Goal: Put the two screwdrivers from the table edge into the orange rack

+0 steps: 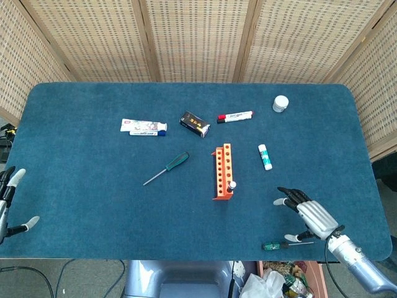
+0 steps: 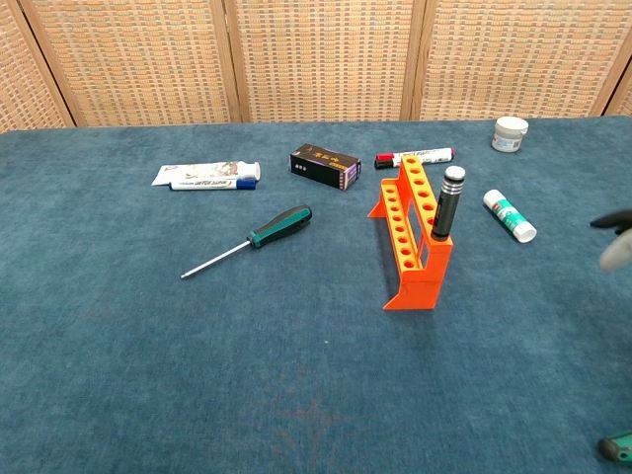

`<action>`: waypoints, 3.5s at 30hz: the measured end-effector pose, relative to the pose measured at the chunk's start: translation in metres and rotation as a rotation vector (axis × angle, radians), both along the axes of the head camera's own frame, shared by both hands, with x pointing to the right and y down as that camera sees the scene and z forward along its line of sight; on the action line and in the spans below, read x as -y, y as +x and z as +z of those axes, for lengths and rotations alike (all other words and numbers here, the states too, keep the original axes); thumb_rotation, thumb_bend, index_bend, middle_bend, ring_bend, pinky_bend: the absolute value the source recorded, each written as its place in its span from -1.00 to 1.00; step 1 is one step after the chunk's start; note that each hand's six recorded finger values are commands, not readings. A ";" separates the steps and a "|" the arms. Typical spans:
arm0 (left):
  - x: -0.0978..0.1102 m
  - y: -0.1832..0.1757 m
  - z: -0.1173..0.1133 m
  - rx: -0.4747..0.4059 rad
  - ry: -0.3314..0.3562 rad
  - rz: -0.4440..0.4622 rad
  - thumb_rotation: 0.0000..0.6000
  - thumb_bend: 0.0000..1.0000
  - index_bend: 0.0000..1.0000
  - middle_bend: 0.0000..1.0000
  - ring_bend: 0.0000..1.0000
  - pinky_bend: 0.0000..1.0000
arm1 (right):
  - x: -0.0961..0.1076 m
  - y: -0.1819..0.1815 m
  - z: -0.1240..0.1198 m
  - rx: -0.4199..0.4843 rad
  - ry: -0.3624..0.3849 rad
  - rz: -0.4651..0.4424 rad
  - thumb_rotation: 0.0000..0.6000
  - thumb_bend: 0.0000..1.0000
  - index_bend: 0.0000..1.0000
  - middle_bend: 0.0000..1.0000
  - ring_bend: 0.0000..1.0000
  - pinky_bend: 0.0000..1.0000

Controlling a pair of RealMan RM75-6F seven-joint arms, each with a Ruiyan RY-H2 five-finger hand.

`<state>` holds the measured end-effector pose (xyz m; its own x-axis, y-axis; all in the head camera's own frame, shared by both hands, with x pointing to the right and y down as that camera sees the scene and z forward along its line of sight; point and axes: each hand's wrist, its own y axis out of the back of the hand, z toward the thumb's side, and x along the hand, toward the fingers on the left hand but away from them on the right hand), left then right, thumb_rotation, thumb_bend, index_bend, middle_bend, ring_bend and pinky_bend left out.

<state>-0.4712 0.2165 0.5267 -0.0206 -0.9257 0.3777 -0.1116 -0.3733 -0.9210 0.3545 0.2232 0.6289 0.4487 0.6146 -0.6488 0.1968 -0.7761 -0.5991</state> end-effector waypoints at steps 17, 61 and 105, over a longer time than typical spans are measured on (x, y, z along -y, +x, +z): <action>0.001 -0.003 0.002 0.008 -0.007 -0.012 1.00 -1.00 -1.00 -1.00 -1.00 -1.00 | -0.044 -0.038 0.029 -0.051 -0.010 -0.190 1.00 -0.62 -0.23 -1.00 -1.00 -1.00; 0.002 -0.001 0.007 0.018 -0.018 -0.014 1.00 -1.00 -1.00 -1.00 -1.00 -1.00 | -0.068 -0.014 0.058 -0.161 -0.006 -0.173 1.00 -0.38 0.07 -1.00 -1.00 -1.00; 0.004 0.000 0.008 0.017 -0.023 -0.013 1.00 -1.00 -1.00 -1.00 -1.00 -1.00 | 0.148 -0.039 -0.020 0.448 0.030 0.523 1.00 -0.22 0.29 -1.00 -1.00 -1.00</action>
